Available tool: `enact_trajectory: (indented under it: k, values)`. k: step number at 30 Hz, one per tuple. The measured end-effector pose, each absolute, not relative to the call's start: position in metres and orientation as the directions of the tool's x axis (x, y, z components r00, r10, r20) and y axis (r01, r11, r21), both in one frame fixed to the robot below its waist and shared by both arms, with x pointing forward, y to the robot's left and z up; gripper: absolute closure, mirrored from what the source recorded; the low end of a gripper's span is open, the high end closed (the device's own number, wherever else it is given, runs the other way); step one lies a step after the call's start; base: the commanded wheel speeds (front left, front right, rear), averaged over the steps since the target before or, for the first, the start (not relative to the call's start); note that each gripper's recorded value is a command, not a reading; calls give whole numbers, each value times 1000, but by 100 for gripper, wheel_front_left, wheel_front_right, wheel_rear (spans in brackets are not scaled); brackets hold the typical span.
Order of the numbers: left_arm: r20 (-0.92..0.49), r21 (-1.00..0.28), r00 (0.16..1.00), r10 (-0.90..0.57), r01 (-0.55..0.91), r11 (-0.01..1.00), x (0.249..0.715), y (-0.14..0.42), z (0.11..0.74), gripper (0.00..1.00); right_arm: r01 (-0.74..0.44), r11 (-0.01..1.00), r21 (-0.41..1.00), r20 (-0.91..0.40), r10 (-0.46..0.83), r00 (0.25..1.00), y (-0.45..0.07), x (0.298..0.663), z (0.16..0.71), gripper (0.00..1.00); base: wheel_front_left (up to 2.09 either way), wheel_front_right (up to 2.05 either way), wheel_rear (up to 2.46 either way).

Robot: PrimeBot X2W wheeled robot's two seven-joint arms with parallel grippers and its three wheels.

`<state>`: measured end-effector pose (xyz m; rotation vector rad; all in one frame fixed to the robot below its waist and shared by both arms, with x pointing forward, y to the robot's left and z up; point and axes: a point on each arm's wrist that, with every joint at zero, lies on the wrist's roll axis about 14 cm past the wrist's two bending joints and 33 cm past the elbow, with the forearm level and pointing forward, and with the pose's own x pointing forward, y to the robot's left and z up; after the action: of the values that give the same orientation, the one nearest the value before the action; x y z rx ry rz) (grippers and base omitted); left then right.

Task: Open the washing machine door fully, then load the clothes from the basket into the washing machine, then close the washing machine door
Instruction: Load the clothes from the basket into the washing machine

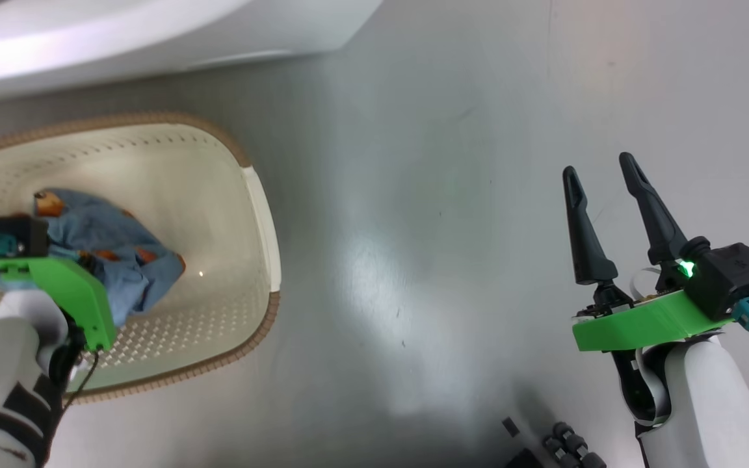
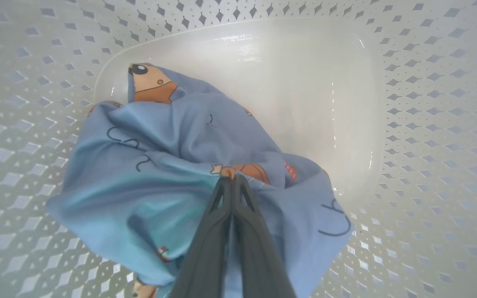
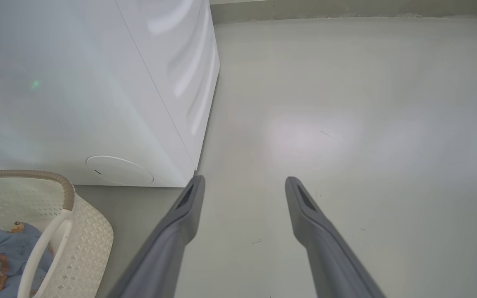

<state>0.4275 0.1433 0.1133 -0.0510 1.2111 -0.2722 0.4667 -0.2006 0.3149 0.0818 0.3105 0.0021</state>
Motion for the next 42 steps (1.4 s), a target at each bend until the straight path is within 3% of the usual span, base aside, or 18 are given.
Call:
enact_trajectory:
  k: [26, 42]
  values:
    - [-740, -208, 619, -264, 162, 965, 448, 147, 214, 100, -55, 989, 135, -136, 74, 988, -177, 476, 394, 0, 0, 0, 0]
    - [-482, -258, 843, -238, 123, 958, 475, 157, 306, 100, -113, 981, 156, -80, 126, 989, -155, 475, 419, 0, 0, 0, 0]
